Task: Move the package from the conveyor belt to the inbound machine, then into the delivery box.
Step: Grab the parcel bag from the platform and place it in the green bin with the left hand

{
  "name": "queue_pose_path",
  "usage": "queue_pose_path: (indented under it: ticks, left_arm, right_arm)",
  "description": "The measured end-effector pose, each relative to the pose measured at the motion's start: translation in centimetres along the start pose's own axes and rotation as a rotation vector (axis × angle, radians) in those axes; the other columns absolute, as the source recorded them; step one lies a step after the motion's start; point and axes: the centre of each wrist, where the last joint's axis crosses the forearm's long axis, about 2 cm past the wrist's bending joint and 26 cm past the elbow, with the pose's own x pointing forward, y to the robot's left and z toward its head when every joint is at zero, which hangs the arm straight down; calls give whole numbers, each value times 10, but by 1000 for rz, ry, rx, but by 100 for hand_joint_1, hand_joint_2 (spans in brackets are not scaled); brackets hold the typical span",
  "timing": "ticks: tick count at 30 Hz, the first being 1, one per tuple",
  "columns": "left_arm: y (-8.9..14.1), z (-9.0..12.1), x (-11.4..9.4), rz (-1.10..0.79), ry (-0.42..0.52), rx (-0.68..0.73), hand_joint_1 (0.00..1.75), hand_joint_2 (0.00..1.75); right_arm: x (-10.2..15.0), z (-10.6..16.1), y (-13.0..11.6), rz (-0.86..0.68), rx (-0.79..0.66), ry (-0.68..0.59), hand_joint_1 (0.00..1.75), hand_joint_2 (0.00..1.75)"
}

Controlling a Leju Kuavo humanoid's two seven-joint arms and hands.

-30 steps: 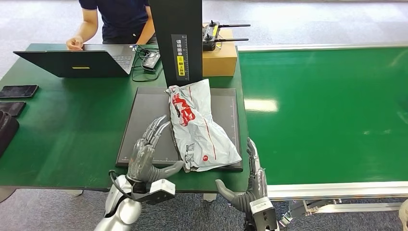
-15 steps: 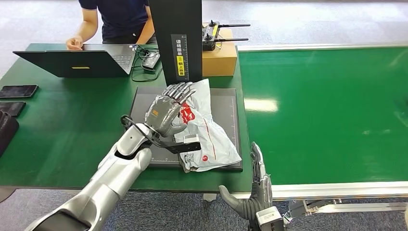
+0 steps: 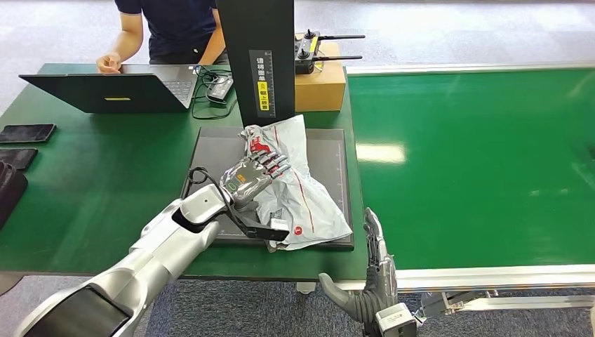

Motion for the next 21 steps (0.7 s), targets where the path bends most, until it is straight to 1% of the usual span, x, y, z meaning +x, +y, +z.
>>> queue_pose_path:
  ticks: [6, 11, 15, 21]
  left_arm:
    - [-8, 4, -1, -28, -49, -34, 0, 175]
    - [-9, 5, -2, -41, -59, -25, 0, 175]
    - [-12, 7, 0, -50, -51, 22, 173, 175]
    - [-25, 15, 15, -84, -28, 163, 175, 175]
  right_arm:
    - [0, 0, 0, 7, 1, -1, 0, 175]
    - [0, 0, 0, -6, 9, 1, 0, 175]
    - [-2, 1, 1, -30, 29, 8, 0, 175]
    - [-6, -1, 5, -52, 71, 15, 0, 175]
